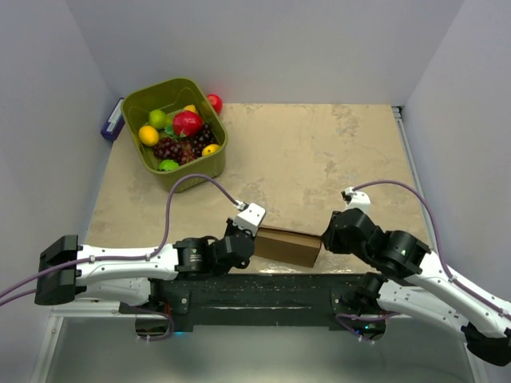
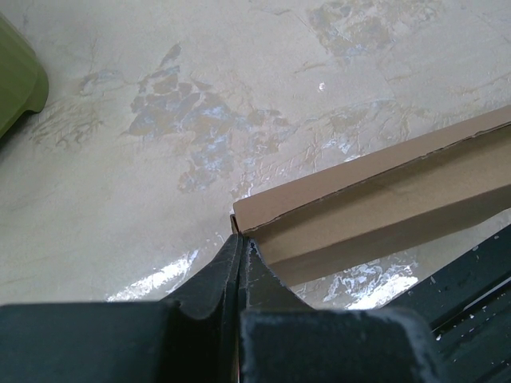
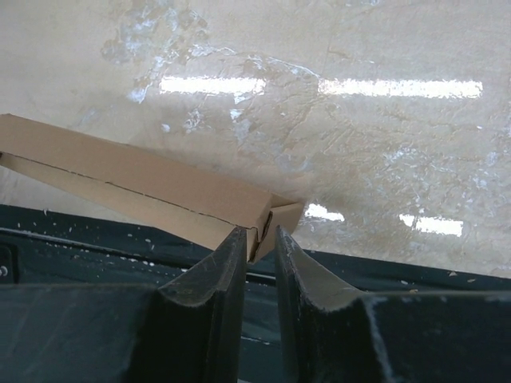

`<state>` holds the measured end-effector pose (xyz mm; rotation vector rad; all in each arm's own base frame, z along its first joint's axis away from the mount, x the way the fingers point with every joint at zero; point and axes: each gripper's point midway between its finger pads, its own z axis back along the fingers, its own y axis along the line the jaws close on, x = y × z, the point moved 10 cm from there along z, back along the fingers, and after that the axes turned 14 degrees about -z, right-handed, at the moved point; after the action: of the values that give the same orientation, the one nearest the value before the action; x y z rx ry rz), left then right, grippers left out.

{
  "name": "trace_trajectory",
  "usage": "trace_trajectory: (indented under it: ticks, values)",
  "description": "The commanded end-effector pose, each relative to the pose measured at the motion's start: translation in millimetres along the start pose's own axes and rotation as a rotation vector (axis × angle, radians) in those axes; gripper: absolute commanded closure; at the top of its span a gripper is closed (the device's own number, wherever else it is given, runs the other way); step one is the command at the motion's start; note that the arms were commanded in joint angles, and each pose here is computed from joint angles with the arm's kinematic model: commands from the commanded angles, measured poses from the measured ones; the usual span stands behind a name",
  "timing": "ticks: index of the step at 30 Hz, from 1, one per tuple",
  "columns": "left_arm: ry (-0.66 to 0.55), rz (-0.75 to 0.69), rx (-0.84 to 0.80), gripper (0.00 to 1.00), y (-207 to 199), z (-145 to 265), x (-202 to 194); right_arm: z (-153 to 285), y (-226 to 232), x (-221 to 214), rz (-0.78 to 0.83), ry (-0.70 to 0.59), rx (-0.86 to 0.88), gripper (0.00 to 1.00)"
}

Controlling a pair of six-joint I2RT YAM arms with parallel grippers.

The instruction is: Fold the paper box

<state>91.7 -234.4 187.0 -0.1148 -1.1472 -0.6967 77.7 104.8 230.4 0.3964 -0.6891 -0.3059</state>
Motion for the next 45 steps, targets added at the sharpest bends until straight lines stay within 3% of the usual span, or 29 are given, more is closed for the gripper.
trace_trajectory:
  ticks: [1, 4, 7, 24, 29, 40, 45]
  values:
    - [0.055, -0.024, -0.014, 1.00, -2, 2, -16, -3, 8, 3, -0.016, -0.031, 0.035, 0.79]
    - [0.055, -0.025, -0.014, 1.00, -3, 2, -17, -7, 10, 1, -0.013, -0.021, 0.032, 0.85]
    - [0.055, -0.027, -0.010, 1.00, -3, 2, -17, -8, 10, 1, -0.018, -0.018, 0.040, 0.99]
    - [0.067, 0.001, 0.037, 1.00, -5, 1, -20, -16, -4, -21, -0.016, 0.088, 0.016, 1.00]
    - [0.059, -0.022, 0.057, 1.00, -4, 0, -22, -6, 2, -13, -0.034, 0.067, 0.052, 1.00]
    - [-0.012, -0.002, 0.125, 1.00, 6, 0, -27, 10, 26, 9, -0.118, -0.025, 0.176, 0.51]
    - [-0.066, -0.020, 0.151, 1.00, 12, 1, -19, 9, 32, 20, -0.103, -0.104, 0.175, 0.46]
